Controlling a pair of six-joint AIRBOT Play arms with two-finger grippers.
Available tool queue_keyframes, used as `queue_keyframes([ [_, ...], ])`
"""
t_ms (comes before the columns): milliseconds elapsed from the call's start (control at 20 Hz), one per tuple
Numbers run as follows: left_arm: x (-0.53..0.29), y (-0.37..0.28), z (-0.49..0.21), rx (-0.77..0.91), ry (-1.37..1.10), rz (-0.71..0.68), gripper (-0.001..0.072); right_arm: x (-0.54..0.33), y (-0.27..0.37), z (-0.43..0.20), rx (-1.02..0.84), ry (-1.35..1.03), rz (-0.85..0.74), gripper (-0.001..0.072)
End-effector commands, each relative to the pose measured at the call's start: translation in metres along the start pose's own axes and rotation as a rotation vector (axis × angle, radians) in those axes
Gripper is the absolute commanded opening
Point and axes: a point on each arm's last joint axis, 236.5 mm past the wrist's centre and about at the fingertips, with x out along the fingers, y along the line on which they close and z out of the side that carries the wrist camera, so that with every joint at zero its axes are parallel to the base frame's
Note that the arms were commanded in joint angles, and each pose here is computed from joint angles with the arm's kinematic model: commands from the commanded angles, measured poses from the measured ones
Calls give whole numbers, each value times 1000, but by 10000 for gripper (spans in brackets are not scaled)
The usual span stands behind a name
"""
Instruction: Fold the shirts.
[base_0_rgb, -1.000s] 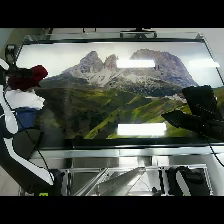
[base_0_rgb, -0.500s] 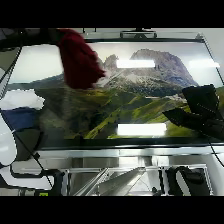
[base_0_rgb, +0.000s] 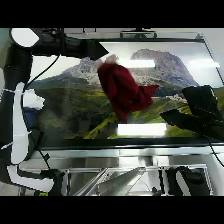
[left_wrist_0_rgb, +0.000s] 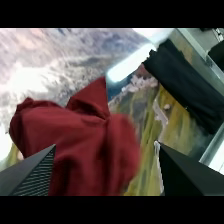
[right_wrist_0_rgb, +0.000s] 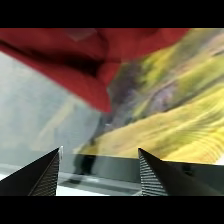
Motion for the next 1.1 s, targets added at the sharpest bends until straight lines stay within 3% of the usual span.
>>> queue_keyframes([
  [0,-11,34,-32,-138,131,24,717,0,-20,0,-35,3,-81,533],
  [100,-36,70,-82,-236,310,98,712,5,-39,-1,-41,34,-149,533],
  [250,-40,88,-158,-376,473,93,712,31,-55,-1,-8,111,-154,532],
  [550,12,132,-265,-490,445,127,709,109,-37,5,7,203,85,530],
  [750,52,142,-273,-572,390,22,693,180,-26,-15,27,263,146,530],
  [1050,82,185,-250,-551,386,36,692,247,-5,-38,120,290,244,529],
])
